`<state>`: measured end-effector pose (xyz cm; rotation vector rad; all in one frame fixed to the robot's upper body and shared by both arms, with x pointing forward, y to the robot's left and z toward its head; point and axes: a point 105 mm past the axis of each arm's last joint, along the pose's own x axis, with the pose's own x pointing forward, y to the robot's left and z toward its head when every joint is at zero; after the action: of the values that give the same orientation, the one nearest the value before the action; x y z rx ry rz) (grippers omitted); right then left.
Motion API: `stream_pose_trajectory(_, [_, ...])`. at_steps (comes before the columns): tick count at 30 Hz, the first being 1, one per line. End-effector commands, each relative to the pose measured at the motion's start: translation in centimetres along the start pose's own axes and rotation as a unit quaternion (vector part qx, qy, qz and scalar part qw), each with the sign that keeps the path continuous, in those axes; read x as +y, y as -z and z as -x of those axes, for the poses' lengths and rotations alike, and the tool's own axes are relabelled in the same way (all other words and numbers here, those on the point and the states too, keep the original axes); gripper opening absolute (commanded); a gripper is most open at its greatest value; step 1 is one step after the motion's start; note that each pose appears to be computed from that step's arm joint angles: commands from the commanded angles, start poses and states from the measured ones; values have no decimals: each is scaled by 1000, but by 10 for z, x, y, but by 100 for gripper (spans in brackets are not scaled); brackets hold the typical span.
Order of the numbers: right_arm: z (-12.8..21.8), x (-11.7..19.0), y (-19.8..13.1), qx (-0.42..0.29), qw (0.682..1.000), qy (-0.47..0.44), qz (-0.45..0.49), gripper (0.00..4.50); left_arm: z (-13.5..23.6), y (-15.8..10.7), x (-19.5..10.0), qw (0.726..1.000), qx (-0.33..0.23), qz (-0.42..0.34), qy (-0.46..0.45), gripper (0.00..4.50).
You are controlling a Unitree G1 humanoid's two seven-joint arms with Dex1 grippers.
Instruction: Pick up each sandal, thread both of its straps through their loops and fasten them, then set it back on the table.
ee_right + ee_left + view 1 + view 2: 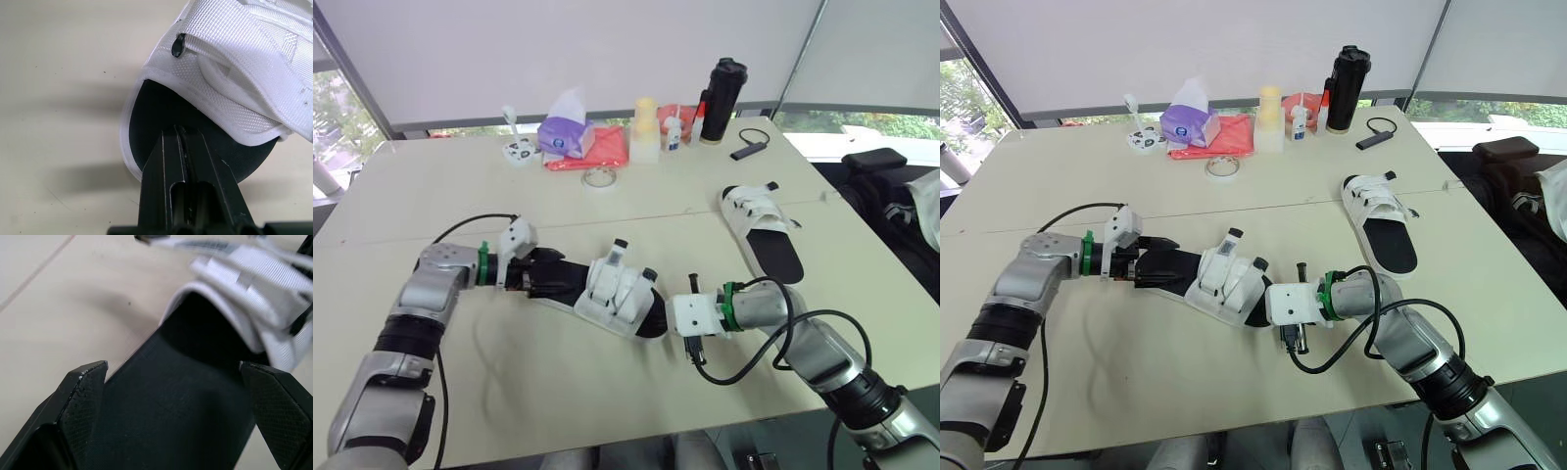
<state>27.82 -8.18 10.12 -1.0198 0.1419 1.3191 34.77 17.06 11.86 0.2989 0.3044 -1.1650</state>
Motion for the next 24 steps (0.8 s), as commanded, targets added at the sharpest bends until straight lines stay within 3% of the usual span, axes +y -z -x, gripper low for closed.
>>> stream_pose_trajectory(1, [0, 4, 3, 7, 1000, -9, -3, 0, -1, -2, 2, 999, 7, -36, -7, 447])
stream_pose_trajectory(5, [0, 4, 3, 7, 1000, -9, -3, 0, -5, 1, 0, 999, 8, -46, -3, 447])
stream_pose_trajectory(8, [0, 4, 3, 8, 1000, -8, -5, 0, -11, -3, -12, 999, -7, -42, 28, 366])
stream_pose_trajectory(11, [0, 4, 3, 8, 1000, -8, -6, 0, -10, -11, -32, 996, -28, -17, 83, 232])
stream_pose_trajectory(20, [0, 3, 3, 7, 1000, -7, -7, 0, 3, 0, -71, 985, 20, 9, 171, 232])
stream_pose_trajectory(24, [-1, 3, 3, 7, 1000, -7, -6, 0, 5, 3, -59, 990, 28, -3, 135, 232])
